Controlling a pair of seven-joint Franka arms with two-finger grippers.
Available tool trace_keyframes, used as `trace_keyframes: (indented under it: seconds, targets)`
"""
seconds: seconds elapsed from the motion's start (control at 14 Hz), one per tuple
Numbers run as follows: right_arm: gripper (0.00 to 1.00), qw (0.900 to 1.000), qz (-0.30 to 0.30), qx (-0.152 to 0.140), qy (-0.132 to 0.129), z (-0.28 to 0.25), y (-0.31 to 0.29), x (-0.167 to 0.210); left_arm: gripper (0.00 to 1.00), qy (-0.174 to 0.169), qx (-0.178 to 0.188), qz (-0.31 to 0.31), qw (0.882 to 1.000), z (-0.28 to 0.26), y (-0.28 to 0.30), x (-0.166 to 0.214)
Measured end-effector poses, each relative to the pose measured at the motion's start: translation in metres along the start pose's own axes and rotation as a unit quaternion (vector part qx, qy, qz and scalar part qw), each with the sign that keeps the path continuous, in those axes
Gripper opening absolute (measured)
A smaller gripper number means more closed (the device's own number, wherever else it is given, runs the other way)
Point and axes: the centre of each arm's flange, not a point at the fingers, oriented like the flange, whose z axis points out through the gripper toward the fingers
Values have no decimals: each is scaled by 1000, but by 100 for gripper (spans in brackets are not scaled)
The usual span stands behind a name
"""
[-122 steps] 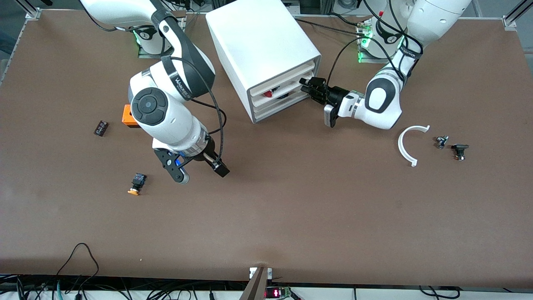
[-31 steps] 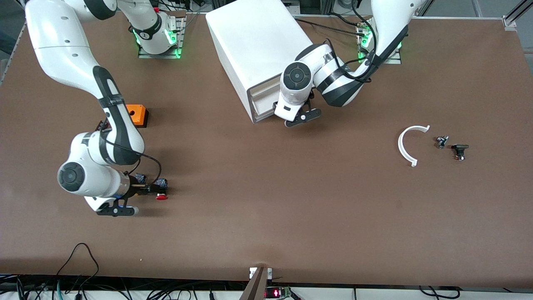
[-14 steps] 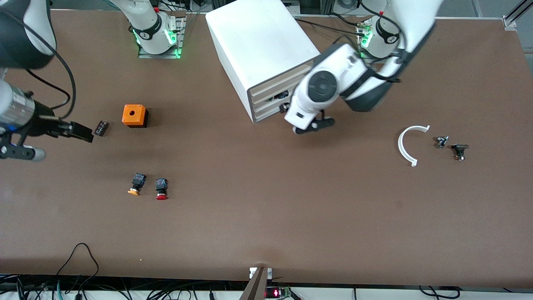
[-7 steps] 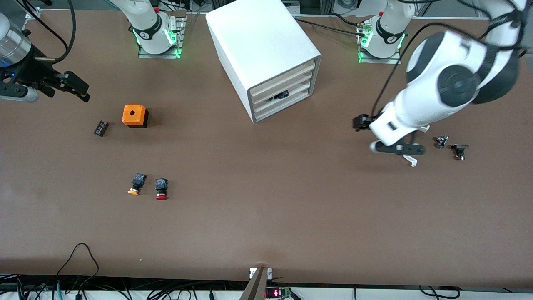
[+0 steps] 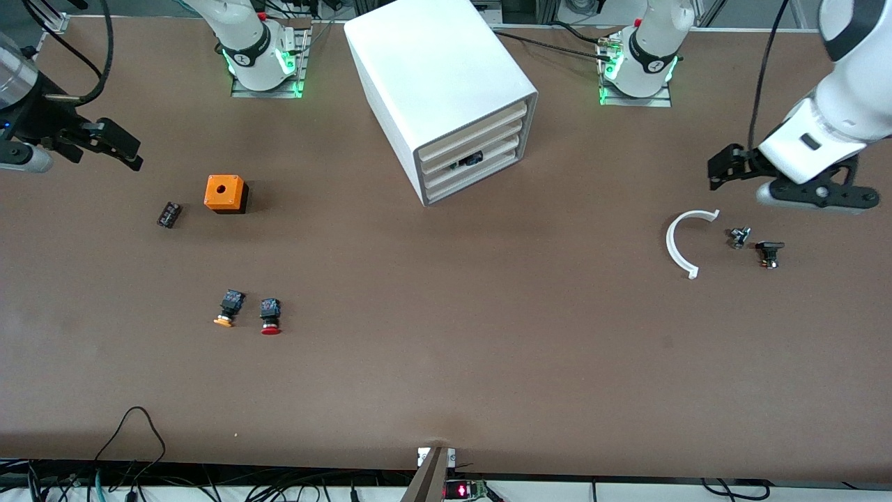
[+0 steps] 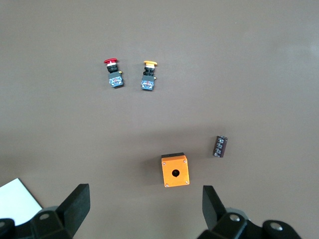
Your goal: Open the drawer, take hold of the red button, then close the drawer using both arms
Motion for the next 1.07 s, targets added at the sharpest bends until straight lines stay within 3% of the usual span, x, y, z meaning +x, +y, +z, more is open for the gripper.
trace_keyframes:
  seconds: [0.14,0.36,0.57,0.86,1.07]
  targets:
    - [100,1000,1,-3,-21,-3,-1,14,100,2,0,-14,1000,1,-2,-2]
    - [100,1000,2,-4,-31,3,-2,24,100,-2,0,-53,999,4,-9,-2]
    - [100,1000,2,-4,-30,3,-1,25,100,-16,1,-54,998,4,-3,-6]
    - [100,1000,10,0,-5,15,7,29,100,-9,1,-46,999,-7,6,-6]
    - [100,1000,12,-1,-8,19,10,21,100,-8,1,-46,999,-9,6,-6]
